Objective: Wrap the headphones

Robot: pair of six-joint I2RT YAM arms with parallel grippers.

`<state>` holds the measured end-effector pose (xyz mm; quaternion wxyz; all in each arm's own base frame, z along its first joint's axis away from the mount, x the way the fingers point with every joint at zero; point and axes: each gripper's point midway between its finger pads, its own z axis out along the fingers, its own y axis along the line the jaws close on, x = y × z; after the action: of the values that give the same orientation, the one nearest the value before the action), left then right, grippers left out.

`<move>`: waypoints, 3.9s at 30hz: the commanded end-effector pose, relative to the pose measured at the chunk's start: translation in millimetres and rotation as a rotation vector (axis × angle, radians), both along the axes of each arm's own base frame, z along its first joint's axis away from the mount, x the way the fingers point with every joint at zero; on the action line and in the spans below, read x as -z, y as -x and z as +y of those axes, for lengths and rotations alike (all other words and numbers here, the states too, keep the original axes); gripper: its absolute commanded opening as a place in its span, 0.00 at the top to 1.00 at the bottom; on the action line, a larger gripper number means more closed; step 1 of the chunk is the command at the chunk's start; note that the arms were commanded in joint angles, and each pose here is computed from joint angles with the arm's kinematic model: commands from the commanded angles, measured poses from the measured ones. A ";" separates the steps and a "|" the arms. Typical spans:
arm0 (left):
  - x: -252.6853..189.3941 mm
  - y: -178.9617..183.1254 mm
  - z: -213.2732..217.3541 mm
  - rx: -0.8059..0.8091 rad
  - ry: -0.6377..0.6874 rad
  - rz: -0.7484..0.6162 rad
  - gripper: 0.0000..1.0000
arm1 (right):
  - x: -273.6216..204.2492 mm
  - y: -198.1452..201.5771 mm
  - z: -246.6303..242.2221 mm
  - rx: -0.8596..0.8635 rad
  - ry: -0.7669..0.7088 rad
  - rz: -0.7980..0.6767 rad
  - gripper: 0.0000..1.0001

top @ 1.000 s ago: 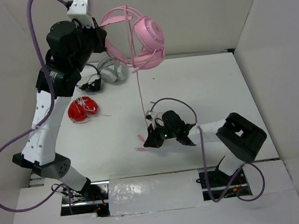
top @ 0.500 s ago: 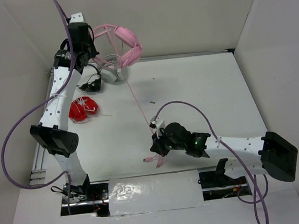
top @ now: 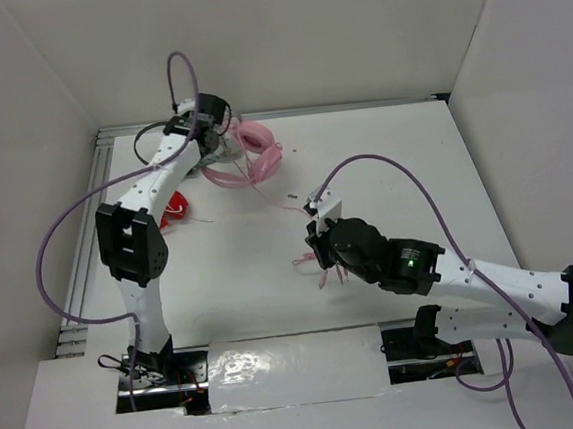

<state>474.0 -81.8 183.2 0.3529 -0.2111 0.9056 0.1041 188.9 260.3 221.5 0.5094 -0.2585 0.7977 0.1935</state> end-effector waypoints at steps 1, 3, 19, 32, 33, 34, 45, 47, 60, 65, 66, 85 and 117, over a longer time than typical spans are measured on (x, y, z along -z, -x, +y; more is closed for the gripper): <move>-19.9 5.9 -37.6 -0.014 0.044 -0.116 1.00 | -37.9 -25.8 -31.0 0.171 0.084 -0.146 1.00; -7.4 22.9 -50.1 0.013 -0.025 -0.092 1.00 | -55.3 -37.5 -38.4 0.221 0.117 -0.222 1.00; 37.0 94.7 -124.3 0.430 -0.134 -0.032 1.00 | -128.4 -119.0 -99.7 0.268 0.283 -0.460 1.00; -1.6 133.5 -191.8 0.982 -0.018 -0.270 1.00 | -147.7 -189.9 -100.5 0.277 0.247 -0.542 0.95; -4.2 136.1 -196.7 1.010 -0.016 -0.280 1.00 | -146.4 -198.9 -100.3 0.277 0.246 -0.530 0.95; -3.3 139.8 -200.6 1.030 -0.012 -0.279 1.00 | -143.8 -201.8 -94.6 0.243 0.228 -0.519 0.95; -32.6 160.4 -222.0 1.151 0.077 -0.358 1.00 | -69.1 -250.8 -91.2 0.242 0.158 -0.308 0.99; -41.8 158.4 -215.9 1.122 0.075 -0.367 1.00 | -57.8 -251.9 -96.9 0.254 0.141 -0.282 0.99; -212.2 147.1 -211.3 1.172 0.104 -0.726 1.00 | -18.9 -219.8 -28.9 -0.188 -0.150 -0.123 0.81; -279.0 148.1 -201.4 1.130 0.091 -0.844 1.00 | -11.1 -217.1 -7.5 -0.289 -0.225 -0.078 0.79; -281.9 148.3 -199.4 1.123 0.085 -0.840 1.00 | -13.3 -218.5 -5.9 -0.293 -0.237 -0.089 0.79; -409.4 156.6 -147.1 0.936 -0.039 -1.098 1.00 | 44.8 -186.5 63.9 -0.434 -0.302 0.065 0.79; -465.1 99.2 -73.6 0.449 -0.379 -1.226 1.00 | 166.1 -41.5 82.3 -0.405 -0.295 0.392 1.00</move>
<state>396.2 -196.9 556.0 0.7563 0.1880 0.6149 0.1202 252.1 347.9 82.5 0.3629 -0.3178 0.7408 0.4674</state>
